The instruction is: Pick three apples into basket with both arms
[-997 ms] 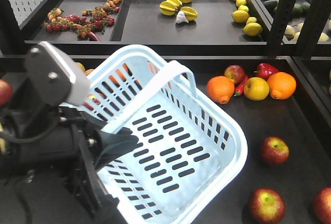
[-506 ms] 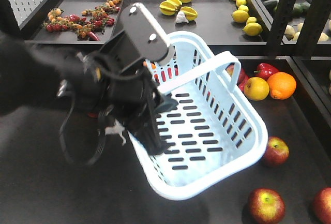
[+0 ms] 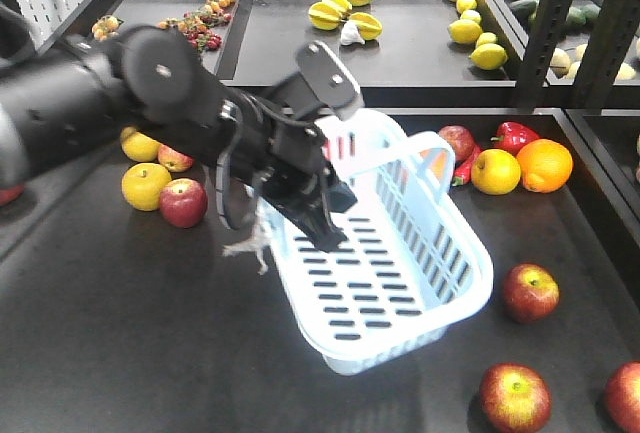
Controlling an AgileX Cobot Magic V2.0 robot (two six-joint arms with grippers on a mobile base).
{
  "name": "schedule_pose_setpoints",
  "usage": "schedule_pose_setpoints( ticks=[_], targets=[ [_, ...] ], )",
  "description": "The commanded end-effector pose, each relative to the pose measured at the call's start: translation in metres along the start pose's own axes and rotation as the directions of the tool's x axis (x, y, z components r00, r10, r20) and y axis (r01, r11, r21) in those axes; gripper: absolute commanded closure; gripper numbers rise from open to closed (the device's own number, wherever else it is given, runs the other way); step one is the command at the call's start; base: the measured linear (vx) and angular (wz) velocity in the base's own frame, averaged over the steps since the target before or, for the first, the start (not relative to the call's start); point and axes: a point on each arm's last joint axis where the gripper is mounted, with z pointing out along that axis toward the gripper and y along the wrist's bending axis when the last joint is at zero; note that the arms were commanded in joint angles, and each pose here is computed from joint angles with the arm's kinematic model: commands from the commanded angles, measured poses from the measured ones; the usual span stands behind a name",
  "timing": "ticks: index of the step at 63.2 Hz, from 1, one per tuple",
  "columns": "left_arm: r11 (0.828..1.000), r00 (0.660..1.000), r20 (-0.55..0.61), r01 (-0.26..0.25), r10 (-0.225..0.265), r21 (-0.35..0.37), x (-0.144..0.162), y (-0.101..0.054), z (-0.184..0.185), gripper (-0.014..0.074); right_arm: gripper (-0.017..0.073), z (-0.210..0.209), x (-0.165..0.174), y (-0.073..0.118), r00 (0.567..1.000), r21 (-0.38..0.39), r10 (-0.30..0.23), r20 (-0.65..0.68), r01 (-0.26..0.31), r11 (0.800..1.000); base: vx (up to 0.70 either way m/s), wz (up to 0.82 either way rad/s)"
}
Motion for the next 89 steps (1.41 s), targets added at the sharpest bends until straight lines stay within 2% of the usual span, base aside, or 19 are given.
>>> schedule_pose_setpoints(
  ticks=[1,11,15,27,37,47,54,59,65,71,78,82,89],
  targets=[
    [0.997,0.989,0.147,-0.001,0.012,-0.079,-0.021,0.006,-0.014,0.0601,0.0564,0.0,-0.003,-0.001,0.997,-0.002,0.017,0.076,-0.017,1.0,0.0,0.0],
    [0.993,0.99,0.139,0.001,0.015,-0.116,-0.017,0.015,0.002,0.0599,0.0564,0.0,-0.003,-0.001,0.997,-0.003,0.027,0.079,-0.027,1.0,0.0,0.0],
    [0.991,0.991,0.13,-0.015,0.032,-0.135,-0.016,0.017,0.004,0.0597,0.0564,0.0,-0.003,-0.001,0.996,-0.004,0.028,0.079,-0.028,1.0,0.0,0.0],
    [0.991,0.993,0.108,-0.026,0.041,-0.133,-0.014,0.017,0.006,0.0557,0.0564,0.0,-0.003,-0.001,0.996,-0.004,0.028,0.079,-0.028,1.0,0.0,0.0],
    [0.99,0.992,0.116,-0.024,0.041,-0.141,-0.014,0.018,0.006,0.0423,0.0564,0.0,-0.004,-0.001,0.996,-0.004,0.027,0.082,-0.027,1.0,0.0,0.0],
    [0.99,0.993,0.117,-0.019,0.036,-0.141,-0.014,0.018,0.006,0.0211,0.0564,0.0,-0.004,-0.001,0.996,-0.004,0.027,0.083,-0.027,1.0,0.0,0.0],
    [0.991,0.993,0.121,0.009,0.007,-0.137,-0.014,0.018,0.005,0.0104,0.0564,0.0,-0.004,-0.001,0.996,-0.004,0.027,0.084,-0.027,1.0,0.0,0.0],
    [0.99,0.99,0.135,0.052,-0.034,-0.134,-0.016,0.017,0.001,0.0079,0.0564,0.0,-0.004,-0.001,0.996,-0.004,0.027,0.084,-0.027,1.0,0.0,0.0],
    [0.985,0.983,0.157,0.113,-0.092,-0.128,-0.02,0.014,-0.01,0.009,0.0564,-0.001,-0.006,-0.001,0.995,-0.006,0.03,0.097,-0.029,1.0,0.0,0.0],
    [0.983,0.975,0.198,0.132,-0.105,-0.128,-0.027,0.006,-0.034,0.0141,0.0564,-0.002,-0.012,0.002,0.993,-0.015,0.03,0.112,-0.028,0.999,0.0,0.0],
    [0.983,0.963,0.256,0.125,-0.087,-0.135,-0.036,-0.008,-0.073,0.0259,0.0564,-0.005,-0.026,0.009,0.99,-0.035,0.029,0.14,-0.024,0.999,0.0,0.0],
    [0.984,0.954,0.294,0.108,-0.062,-0.142,-0.04,-0.018,-0.1,0.0354,0.0564,-0.007,-0.032,0.013,0.99,-0.046,0.027,0.135,-0.021,0.999,0.0,0.0],
    [0.984,0.945,0.323,0.109,-0.059,-0.14,-0.04,-0.037,-0.142,0.0526,0.0564,-0.012,-0.043,0.022,0.997,-0.062,-0.003,0.073,0.008,0.998,0.0,0.0]
  ],
)
